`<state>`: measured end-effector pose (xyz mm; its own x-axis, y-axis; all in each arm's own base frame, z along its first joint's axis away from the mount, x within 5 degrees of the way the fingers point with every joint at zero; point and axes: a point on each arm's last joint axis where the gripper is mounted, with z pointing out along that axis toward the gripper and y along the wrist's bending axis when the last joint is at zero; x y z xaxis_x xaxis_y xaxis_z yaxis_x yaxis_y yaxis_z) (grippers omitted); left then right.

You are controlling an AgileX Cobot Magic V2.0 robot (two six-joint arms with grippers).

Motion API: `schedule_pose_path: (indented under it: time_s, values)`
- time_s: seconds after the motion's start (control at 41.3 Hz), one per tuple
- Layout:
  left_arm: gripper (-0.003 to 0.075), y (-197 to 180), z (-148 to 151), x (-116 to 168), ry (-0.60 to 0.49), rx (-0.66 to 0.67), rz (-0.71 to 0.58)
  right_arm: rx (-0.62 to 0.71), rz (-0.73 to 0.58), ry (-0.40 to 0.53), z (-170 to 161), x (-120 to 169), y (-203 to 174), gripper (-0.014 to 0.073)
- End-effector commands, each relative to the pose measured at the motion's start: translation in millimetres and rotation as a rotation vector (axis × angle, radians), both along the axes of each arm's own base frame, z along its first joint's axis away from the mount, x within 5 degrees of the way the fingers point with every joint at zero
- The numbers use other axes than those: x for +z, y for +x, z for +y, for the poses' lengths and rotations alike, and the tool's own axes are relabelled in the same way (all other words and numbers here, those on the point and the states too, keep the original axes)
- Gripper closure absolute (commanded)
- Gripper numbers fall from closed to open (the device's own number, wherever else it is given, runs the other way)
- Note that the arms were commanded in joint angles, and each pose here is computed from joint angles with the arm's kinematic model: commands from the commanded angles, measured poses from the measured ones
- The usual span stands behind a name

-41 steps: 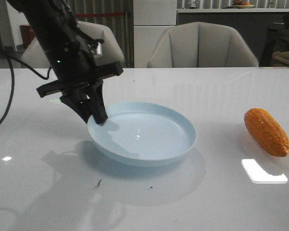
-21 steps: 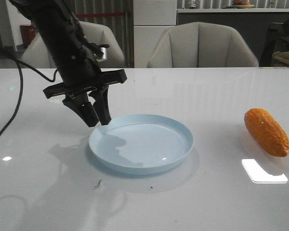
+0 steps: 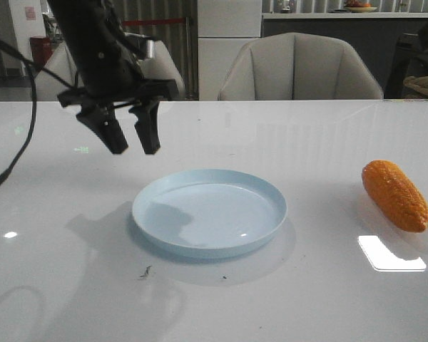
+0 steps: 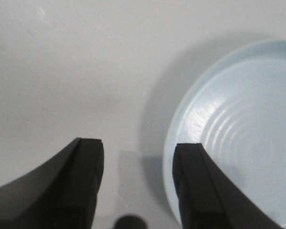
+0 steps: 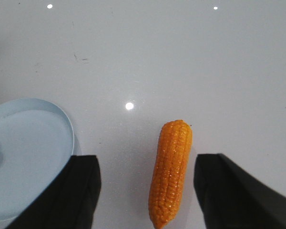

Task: Place corn on plate with both arms
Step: 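Open the left gripper and lift it away from the plate, then move the right gripper down over the orange corn cob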

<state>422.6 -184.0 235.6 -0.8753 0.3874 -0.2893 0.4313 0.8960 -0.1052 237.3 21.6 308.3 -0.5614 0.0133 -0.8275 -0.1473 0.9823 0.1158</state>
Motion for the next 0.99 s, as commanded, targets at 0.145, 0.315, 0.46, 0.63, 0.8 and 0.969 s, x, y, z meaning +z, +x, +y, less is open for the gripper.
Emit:
schedule_pose_path:
  time_s: [0.145, 0.315, 0.46, 0.63, 0.8, 0.969]
  values:
    - [0.0318, -22, 40, 142, 0.029, 0.131, -0.495, -0.029, -0.115, 0.009, -2, 21, 3, 0.0064]
    - [0.0318, -53, 82, 198, -0.034, 0.225, -0.684, -0.027, -0.111, 0.009, -2, 21, 3, 0.0064]
    - [0.0318, -86, 121, 214, -0.016, 0.28, -0.788, -0.027, -0.11, 0.009, -2, 21, 2, 0.0064]
    - [0.0318, -131, 162, 199, -0.004, 0.359, -0.891, -0.026, -0.109, 0.009, -2, 21, 2, 0.0064]
    - [0.0318, -178, 185, 155, -0.012, 0.421, -0.931, -0.026, -0.109, 0.009, -2, 21, 2, 0.0064]
    - [0.0318, -219, 186, 123, -0.035, 0.425, -0.979, -0.019, -0.094, 0.01, -1, 19, 2, 0.0064]
